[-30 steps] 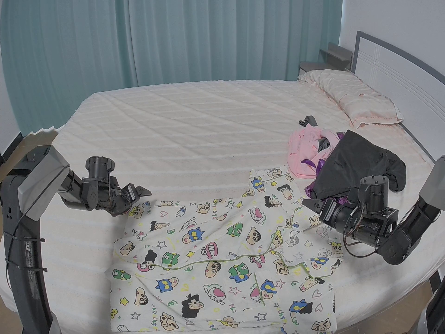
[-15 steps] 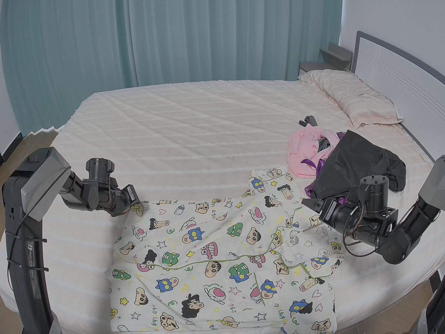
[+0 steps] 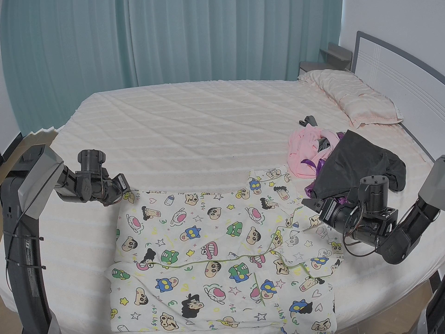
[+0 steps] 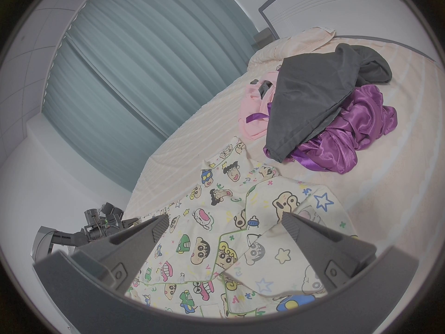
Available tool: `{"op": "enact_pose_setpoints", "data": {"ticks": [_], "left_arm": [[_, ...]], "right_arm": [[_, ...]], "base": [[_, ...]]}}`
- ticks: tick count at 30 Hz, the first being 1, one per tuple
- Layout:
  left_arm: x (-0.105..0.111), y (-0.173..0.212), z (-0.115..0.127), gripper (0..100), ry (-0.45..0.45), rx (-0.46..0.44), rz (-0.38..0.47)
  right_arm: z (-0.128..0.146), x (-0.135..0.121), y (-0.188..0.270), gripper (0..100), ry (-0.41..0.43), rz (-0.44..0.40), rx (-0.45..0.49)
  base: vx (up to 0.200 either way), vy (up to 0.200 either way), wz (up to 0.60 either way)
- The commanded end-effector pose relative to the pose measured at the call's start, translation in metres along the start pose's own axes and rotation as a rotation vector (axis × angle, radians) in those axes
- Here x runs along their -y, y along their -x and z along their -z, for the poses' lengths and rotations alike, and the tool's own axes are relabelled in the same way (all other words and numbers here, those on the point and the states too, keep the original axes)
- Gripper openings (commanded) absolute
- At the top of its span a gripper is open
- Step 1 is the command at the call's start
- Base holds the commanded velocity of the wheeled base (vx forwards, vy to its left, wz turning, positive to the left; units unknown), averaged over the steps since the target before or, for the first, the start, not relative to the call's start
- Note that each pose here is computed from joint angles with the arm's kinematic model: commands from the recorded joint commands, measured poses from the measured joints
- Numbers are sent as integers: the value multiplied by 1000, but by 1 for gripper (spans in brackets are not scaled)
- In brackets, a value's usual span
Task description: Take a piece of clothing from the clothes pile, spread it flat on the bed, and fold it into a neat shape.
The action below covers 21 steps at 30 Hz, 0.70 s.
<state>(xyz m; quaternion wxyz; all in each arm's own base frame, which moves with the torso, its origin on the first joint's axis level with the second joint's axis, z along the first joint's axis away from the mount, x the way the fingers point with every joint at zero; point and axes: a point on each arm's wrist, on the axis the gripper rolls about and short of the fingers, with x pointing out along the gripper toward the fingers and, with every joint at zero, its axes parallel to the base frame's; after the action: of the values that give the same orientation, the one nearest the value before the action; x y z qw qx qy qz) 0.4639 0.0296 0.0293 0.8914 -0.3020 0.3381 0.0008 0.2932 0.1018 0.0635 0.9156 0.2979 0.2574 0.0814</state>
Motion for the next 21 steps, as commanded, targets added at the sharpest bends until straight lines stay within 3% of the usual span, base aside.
{"op": "enact_pose_setpoints", "data": {"ticks": [1,21], "left_arm": [[-2,2,-7,0,4,23,0],[-13,-5,-14,0,17,55,-42]], "right_arm": [[1,0,-1,100,0,1,-2],[-9,-4,-7,100,-8,-12,31]], "base": [[0,0,0],[0,0,0]]}}
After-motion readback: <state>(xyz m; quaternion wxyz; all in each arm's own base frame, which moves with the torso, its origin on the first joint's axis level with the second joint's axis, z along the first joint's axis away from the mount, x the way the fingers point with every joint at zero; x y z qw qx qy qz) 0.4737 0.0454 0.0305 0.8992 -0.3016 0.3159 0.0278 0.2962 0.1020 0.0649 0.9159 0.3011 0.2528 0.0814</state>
